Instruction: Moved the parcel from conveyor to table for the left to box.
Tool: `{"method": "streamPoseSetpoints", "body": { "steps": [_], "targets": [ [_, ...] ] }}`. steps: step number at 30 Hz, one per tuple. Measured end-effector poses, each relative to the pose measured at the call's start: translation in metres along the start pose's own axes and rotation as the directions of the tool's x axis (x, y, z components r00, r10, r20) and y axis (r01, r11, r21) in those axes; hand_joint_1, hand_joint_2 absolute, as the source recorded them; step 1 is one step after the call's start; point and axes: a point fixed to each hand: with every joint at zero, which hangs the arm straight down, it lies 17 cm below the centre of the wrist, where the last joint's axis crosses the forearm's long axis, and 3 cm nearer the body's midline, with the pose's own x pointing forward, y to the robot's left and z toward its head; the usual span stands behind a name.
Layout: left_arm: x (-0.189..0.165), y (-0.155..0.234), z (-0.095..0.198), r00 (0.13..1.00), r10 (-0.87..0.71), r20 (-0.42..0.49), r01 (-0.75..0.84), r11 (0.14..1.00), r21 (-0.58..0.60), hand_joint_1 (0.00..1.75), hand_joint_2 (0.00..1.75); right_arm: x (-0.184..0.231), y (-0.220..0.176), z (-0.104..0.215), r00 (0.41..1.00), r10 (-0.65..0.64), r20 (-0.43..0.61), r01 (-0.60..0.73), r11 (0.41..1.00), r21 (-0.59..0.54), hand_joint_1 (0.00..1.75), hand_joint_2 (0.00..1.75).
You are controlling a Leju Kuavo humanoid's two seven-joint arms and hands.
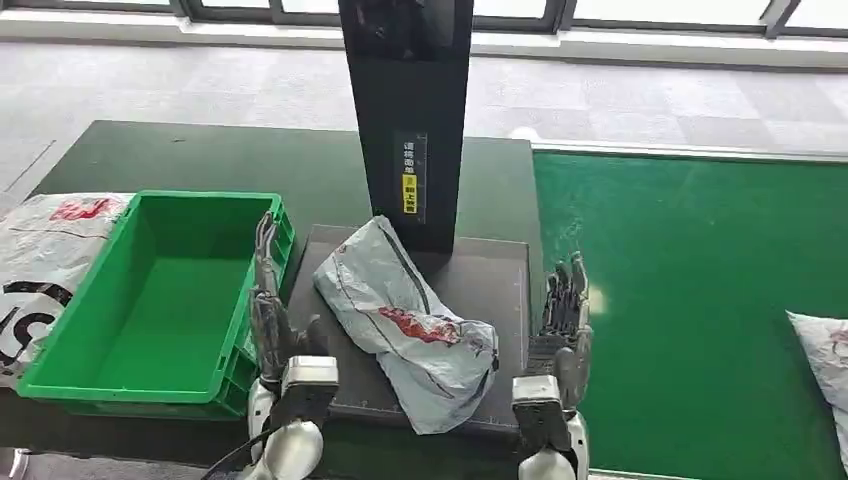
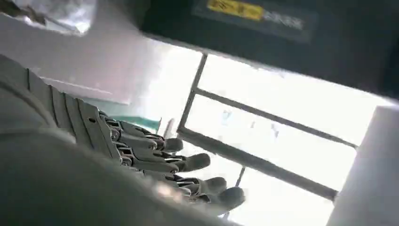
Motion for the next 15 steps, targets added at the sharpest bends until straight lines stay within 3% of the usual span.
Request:
{"method": "streamPoseSetpoints", "body": {
  "steps": [4,8,15],
  "targets": [
    [-0.017,-0.048,0.02,0.996,-0.076,-0.04,0.066,0.977,-0.202,0.0,0.0,0.026,-0.039,-0.017,0.998,-0.044,0.051,0.049,0.993,-0.11,0.0,1.75],
    [-0.027,-0.087,0.049,0.986,-0.162,-0.024,0.141,0.914,-0.381,0.0,0.0,0.053,-0.063,-0.031,0.992,-0.046,0.121,0.067,0.983,-0.173,0.0,1.75],
    [-0.033,-0.103,0.066,0.982,-0.189,-0.021,0.16,0.88,-0.448,0.0,0.0,0.072,-0.081,-0.04,0.984,-0.05,0.169,0.087,0.972,-0.219,0.0,1.75]
  ]
}}
